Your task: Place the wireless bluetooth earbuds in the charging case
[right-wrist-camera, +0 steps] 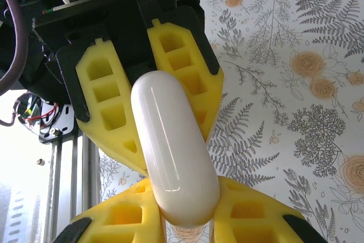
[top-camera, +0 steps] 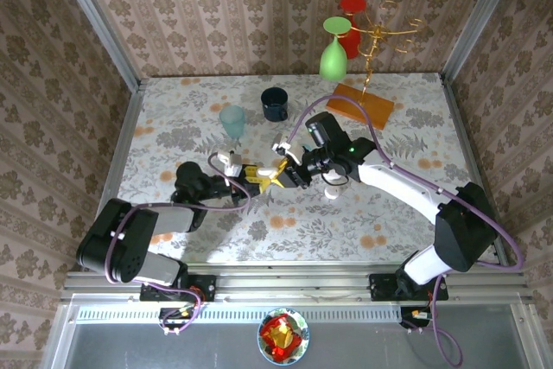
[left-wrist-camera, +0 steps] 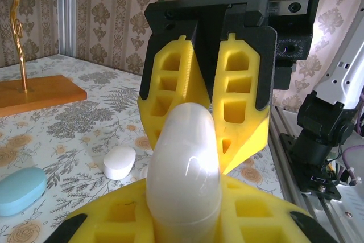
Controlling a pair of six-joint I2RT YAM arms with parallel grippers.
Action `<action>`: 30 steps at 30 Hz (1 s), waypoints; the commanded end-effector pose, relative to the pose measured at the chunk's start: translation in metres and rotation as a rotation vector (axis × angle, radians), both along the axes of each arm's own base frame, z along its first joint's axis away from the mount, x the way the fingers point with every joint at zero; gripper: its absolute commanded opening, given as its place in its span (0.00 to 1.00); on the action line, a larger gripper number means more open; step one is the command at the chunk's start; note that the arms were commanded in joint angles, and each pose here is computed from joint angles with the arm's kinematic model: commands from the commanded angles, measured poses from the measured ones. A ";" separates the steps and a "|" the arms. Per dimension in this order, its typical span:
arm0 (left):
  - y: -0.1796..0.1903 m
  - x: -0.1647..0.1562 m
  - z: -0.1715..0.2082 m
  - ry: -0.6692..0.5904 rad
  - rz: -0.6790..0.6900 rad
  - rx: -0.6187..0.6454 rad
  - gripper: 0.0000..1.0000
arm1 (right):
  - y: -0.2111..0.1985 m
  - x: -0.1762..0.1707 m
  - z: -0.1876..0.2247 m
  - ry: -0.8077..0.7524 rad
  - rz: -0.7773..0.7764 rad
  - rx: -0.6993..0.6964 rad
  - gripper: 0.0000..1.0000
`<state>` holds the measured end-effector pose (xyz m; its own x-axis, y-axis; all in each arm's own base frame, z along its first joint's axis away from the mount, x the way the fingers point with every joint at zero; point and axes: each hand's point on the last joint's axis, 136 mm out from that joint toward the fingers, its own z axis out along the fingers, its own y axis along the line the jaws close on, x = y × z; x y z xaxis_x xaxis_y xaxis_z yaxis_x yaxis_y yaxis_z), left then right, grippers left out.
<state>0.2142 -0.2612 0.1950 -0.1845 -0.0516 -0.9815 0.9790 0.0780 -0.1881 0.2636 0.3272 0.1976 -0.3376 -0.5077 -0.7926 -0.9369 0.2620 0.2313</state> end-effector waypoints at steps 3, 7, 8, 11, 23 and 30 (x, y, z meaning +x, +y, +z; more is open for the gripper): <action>-0.001 0.003 0.007 -0.108 0.010 -0.008 0.42 | 0.008 -0.005 0.014 0.000 0.024 0.074 0.12; 0.011 0.008 0.004 -0.173 0.094 0.003 0.70 | 0.001 0.005 0.011 0.016 -0.037 0.076 0.12; 0.015 0.008 0.003 -0.189 0.115 0.007 0.74 | -0.002 0.009 0.008 0.022 -0.062 0.072 0.12; 0.025 0.007 0.001 -0.251 0.168 0.020 0.85 | -0.010 0.021 -0.002 0.053 -0.152 0.063 0.12; 0.050 0.001 -0.018 -0.374 0.318 0.298 1.00 | -0.027 0.045 -0.093 0.338 -0.496 -0.012 0.13; 0.051 0.004 -0.021 -0.364 0.324 0.331 0.99 | -0.029 0.045 -0.133 0.421 -0.541 -0.077 0.13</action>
